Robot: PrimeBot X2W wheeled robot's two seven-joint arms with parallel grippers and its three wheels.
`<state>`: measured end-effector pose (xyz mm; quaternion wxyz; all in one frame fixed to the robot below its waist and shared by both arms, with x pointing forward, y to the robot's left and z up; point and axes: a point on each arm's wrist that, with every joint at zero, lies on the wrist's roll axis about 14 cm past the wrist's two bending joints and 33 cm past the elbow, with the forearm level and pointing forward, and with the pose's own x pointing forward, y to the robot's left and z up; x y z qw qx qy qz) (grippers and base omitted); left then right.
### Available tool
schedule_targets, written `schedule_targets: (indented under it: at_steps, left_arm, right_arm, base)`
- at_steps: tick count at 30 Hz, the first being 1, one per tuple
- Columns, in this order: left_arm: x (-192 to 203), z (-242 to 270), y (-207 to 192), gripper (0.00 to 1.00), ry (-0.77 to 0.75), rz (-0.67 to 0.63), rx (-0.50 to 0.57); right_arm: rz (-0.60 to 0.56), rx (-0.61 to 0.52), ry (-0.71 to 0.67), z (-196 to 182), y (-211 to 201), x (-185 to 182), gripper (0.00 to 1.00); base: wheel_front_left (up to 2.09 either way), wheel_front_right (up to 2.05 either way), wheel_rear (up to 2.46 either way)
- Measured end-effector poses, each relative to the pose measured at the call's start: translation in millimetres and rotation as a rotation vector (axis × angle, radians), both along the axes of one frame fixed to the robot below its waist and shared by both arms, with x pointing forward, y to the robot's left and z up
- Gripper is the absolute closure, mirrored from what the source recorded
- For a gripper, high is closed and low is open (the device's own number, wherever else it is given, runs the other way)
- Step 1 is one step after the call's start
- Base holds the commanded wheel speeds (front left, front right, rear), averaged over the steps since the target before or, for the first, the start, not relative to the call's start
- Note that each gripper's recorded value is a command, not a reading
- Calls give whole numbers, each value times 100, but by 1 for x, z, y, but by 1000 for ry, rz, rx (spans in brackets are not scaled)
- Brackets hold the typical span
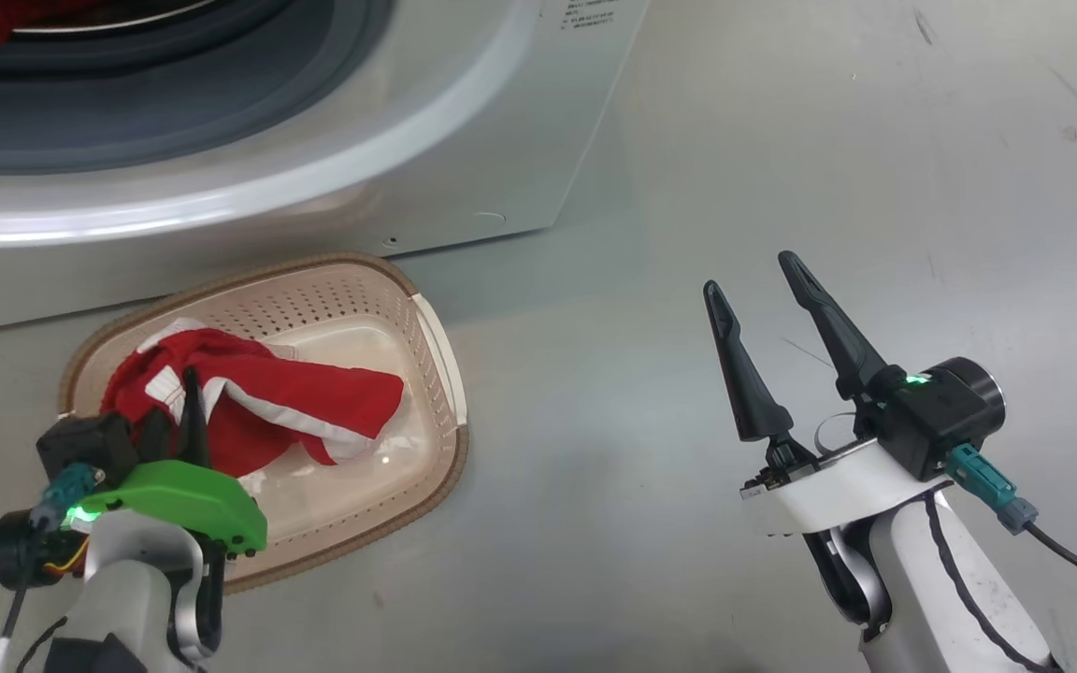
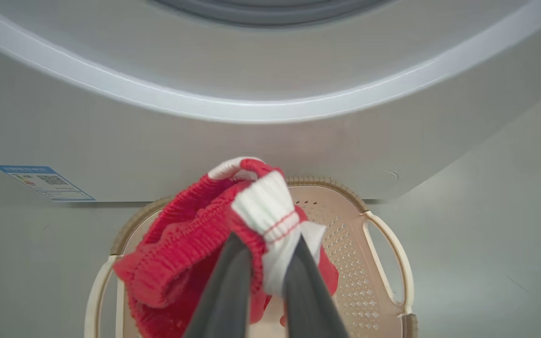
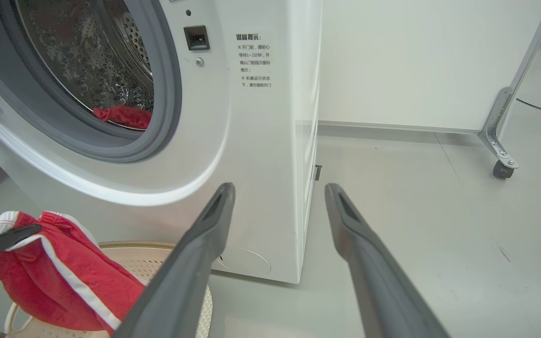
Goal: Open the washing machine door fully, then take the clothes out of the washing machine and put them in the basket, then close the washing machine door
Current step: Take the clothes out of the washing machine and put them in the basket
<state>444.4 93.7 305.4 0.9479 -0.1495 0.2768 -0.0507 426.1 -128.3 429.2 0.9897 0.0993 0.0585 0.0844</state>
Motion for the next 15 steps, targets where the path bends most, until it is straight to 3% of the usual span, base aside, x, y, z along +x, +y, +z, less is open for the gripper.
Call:
schedule_targets:
  at_steps: [15]
  left_arm:
    - [12,-109,-16,100,300,-81,5]
  right_arm:
    - [-46,-31,72,-41,-21,25,0]
  base:
    - [0,0,0]
